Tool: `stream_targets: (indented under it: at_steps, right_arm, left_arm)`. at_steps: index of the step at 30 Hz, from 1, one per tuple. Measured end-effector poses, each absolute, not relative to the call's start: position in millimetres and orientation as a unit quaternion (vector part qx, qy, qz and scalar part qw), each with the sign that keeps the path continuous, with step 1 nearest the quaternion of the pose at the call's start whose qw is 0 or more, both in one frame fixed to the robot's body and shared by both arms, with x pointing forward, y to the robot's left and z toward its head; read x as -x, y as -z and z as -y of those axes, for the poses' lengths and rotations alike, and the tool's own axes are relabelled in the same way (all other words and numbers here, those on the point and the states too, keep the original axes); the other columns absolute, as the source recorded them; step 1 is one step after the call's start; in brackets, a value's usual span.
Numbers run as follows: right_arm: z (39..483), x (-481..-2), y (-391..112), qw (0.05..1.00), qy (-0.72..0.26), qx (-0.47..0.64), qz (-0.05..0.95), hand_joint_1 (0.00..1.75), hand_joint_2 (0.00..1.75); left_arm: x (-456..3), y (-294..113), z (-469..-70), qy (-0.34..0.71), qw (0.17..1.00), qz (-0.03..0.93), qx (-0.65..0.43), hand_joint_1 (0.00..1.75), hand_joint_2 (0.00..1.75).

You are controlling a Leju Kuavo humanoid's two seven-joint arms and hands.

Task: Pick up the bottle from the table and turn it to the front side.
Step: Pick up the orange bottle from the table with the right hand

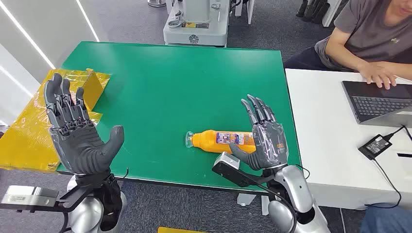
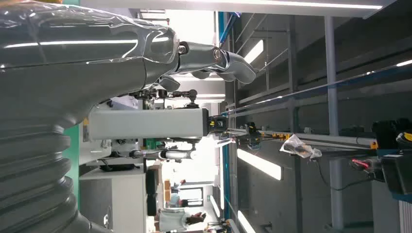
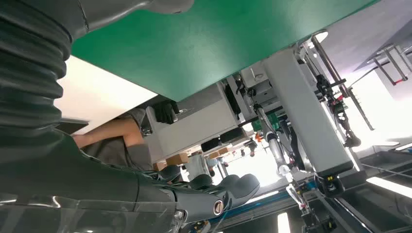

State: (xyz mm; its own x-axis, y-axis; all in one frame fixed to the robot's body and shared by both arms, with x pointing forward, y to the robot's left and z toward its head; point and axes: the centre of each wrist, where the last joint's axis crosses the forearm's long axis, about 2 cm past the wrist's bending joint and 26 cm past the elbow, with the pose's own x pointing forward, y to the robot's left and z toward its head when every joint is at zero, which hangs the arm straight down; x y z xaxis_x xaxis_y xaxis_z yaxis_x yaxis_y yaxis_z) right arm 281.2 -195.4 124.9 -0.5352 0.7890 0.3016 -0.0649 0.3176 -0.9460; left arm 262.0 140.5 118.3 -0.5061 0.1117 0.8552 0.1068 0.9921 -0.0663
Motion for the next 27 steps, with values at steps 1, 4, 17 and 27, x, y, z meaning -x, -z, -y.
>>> stream_targets:
  at_steps: [1, 4, 17, 27]
  right_arm:
    - [196, -281, -125, 0.407, -0.524, 0.258, 0.702, 0.00, 1.75]
    - [197, -282, -124, 0.409, -0.530, 0.260, 0.696, 0.00, 1.75]
    - [230, -363, -135, 0.448, -0.631, 0.208, 0.598, 0.00, 1.75]
    - [240, -425, -146, 0.495, -0.702, 0.160, 0.487, 0.00, 1.75]
  left_arm:
    - [-262, -118, -140, -0.002, 0.493, 0.868, 0.063, 0.00, 1.75]
    - [-262, -118, -140, -0.002, 0.493, 0.868, 0.063, 0.00, 1.75]
    - [-272, -122, -137, -0.021, 0.482, 0.873, 0.072, 0.00, 1.75]
    - [-278, -130, -126, -0.015, 0.481, 0.872, 0.087, 0.00, 1.75]
